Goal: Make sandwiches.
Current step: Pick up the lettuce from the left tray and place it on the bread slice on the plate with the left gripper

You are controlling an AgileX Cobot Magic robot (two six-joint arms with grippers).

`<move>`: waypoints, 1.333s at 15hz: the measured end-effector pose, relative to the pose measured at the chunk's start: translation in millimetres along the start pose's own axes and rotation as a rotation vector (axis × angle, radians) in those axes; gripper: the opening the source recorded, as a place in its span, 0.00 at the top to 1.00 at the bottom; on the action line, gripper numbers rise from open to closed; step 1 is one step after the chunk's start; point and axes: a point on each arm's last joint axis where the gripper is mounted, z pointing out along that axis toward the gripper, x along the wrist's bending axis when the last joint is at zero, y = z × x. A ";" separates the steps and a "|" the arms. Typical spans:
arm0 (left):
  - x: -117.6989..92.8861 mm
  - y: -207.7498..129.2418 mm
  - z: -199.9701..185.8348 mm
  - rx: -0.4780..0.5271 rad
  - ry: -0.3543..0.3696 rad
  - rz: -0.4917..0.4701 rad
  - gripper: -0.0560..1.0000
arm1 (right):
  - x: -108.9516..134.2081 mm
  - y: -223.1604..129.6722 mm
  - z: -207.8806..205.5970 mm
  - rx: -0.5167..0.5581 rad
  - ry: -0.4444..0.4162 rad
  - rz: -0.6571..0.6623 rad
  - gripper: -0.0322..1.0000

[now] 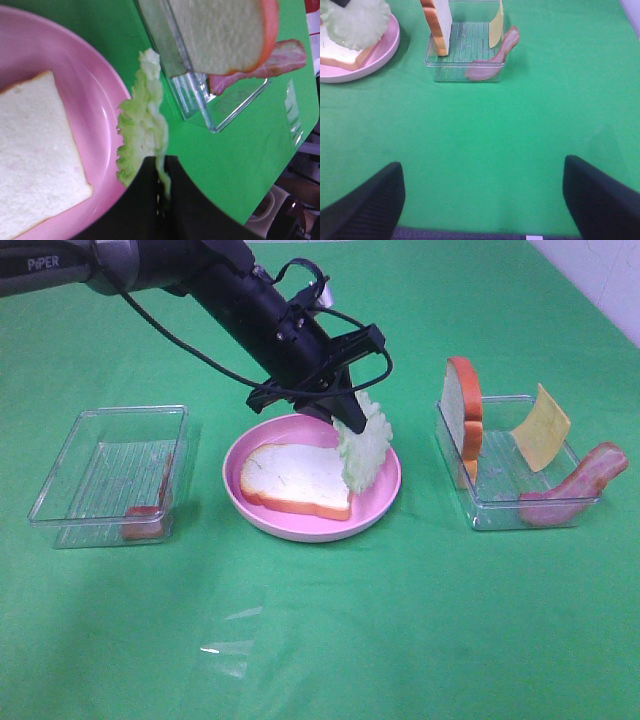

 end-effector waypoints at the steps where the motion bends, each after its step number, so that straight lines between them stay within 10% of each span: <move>1: 9.0 -0.1 3.5 0.018 0.006 -0.015 0.95 | 0.0 0.0 0.0 0.000 0.000 0.000 0.15; 8: 40.9 -2.6 -3.0 0.081 0.190 -0.078 0.95 | 0.0 0.0 0.0 0.000 0.000 0.000 0.15; 15: 41.6 -2.2 -3.2 0.074 0.199 -0.098 0.92 | 0.0 0.0 0.0 0.000 0.000 0.000 0.15; 20: 40.6 2.0 -4.2 0.031 0.197 -0.129 0.11 | 0.0 0.0 0.0 0.000 0.000 0.000 0.15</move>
